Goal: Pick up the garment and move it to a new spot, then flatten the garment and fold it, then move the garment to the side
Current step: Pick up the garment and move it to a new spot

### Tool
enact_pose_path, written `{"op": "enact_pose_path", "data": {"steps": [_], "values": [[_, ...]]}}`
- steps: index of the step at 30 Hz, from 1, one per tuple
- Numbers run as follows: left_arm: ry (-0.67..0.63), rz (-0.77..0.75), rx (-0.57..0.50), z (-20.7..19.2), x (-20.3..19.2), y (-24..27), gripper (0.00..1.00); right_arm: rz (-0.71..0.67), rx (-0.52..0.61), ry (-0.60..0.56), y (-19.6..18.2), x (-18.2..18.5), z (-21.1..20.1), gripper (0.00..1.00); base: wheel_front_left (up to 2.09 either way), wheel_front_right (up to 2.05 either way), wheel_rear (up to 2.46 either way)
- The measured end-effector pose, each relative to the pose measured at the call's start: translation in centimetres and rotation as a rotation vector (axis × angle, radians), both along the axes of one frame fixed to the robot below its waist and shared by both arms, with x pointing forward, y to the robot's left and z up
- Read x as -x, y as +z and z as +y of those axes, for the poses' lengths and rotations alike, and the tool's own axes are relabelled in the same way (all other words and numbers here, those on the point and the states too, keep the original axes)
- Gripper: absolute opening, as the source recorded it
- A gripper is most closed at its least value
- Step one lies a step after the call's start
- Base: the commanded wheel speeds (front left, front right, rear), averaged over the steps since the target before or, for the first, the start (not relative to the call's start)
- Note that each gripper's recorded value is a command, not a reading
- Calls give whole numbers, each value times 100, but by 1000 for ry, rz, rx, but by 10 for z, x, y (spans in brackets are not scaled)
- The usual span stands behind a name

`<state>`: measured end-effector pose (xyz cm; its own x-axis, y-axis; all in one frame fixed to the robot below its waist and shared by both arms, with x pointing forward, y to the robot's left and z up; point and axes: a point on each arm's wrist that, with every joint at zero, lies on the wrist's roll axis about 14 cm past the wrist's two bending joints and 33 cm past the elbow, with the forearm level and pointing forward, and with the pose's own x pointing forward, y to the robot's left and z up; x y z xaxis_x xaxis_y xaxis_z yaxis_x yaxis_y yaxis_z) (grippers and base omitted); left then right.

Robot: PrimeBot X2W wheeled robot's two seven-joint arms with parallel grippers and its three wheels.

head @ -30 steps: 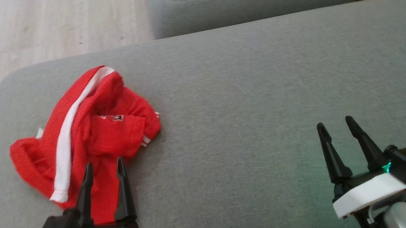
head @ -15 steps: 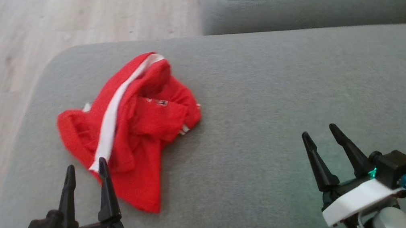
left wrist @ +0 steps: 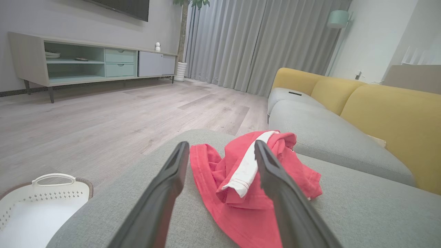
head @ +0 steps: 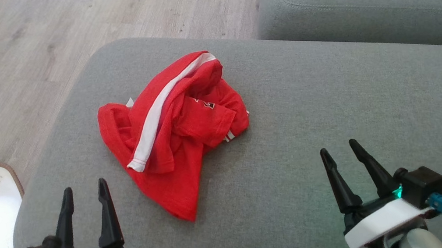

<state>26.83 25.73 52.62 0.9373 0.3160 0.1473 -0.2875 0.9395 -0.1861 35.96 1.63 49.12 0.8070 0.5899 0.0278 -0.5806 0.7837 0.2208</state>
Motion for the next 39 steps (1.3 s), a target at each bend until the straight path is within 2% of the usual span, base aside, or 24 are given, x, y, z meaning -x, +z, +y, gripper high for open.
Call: {"op": "enact_pose_path", "data": {"steps": [7,13,19,27,30,31,39], "values": [[1,14,-10,3,-3,-2,100,12,1,6,-4,3,1,100,0,0,0],[-70,61,-41,-9,-18,-13,100,38,1,-20,-13,0,-8,100,0,0,0],[-220,102,-161,-22,-80,-12,100,58,2,-70,-22,-18,-22,100,0,0,0],[-425,273,-316,-42,-159,-20,100,80,-5,-132,-34,-44,-38,100,0,0,0],[-481,311,-334,-51,-172,-24,100,91,-6,-140,-38,-48,-41,100,0,0,0],[-518,368,-340,-53,-182,-33,100,96,-6,-150,-41,-52,-44,100,0,0,0],[-514,580,-382,-28,-199,-73,100,108,-7,-186,-47,-61,-56,100,0,0,0]]}}
